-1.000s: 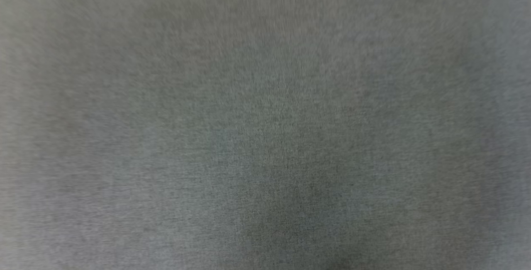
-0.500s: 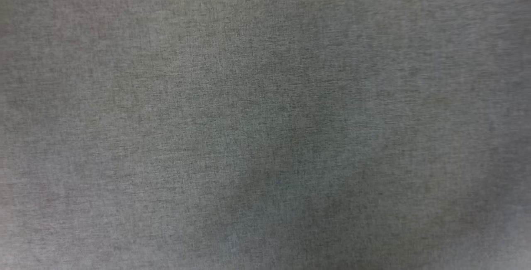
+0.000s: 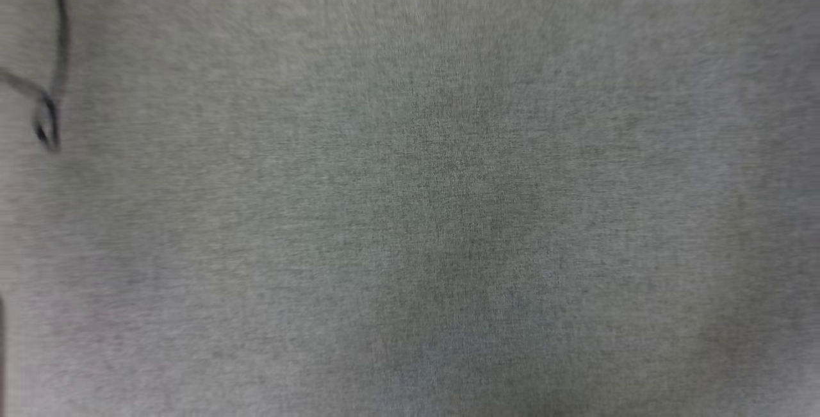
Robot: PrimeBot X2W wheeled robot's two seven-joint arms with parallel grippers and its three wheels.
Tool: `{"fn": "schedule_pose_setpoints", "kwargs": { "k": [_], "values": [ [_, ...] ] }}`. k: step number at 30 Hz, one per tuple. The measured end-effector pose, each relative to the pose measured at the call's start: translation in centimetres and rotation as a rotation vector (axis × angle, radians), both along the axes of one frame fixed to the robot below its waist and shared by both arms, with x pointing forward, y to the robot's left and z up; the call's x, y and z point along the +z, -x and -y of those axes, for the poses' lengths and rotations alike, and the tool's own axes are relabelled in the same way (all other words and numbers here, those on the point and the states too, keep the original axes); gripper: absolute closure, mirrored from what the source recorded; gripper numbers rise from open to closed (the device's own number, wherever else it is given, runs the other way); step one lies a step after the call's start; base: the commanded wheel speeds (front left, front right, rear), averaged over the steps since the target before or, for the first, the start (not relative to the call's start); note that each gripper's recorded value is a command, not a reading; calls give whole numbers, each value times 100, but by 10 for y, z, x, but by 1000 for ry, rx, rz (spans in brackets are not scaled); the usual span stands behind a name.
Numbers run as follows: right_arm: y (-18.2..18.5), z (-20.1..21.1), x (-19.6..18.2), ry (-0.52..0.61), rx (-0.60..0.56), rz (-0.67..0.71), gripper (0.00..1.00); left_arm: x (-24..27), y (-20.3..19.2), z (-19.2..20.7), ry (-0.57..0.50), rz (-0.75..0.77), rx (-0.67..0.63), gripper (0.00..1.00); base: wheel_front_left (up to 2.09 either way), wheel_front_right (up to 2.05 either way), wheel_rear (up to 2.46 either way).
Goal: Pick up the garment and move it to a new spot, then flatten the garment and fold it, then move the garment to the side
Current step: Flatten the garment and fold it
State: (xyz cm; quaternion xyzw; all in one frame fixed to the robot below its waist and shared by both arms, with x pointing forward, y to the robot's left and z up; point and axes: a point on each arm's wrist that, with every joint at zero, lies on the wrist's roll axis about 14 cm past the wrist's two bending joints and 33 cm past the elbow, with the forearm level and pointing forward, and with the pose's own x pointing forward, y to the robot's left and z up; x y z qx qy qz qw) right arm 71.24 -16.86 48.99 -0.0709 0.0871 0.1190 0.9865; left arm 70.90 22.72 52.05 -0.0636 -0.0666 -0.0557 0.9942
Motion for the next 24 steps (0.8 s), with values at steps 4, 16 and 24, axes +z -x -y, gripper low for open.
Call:
{"fn": "schedule_pose_setpoints", "kwargs": {
  "k": [4,16,24],
  "values": [
    [49,-5,-28,-18,26,-88,100,-35,51,-15,41,-120,30,100,0,0,0],
    [202,9,-41,-83,26,-222,100,-72,233,-25,95,-300,108,100,0,0,0],
    [293,22,-51,-118,-5,-298,100,-74,340,-22,131,-392,169,100,0,0,0]
  ]
}}
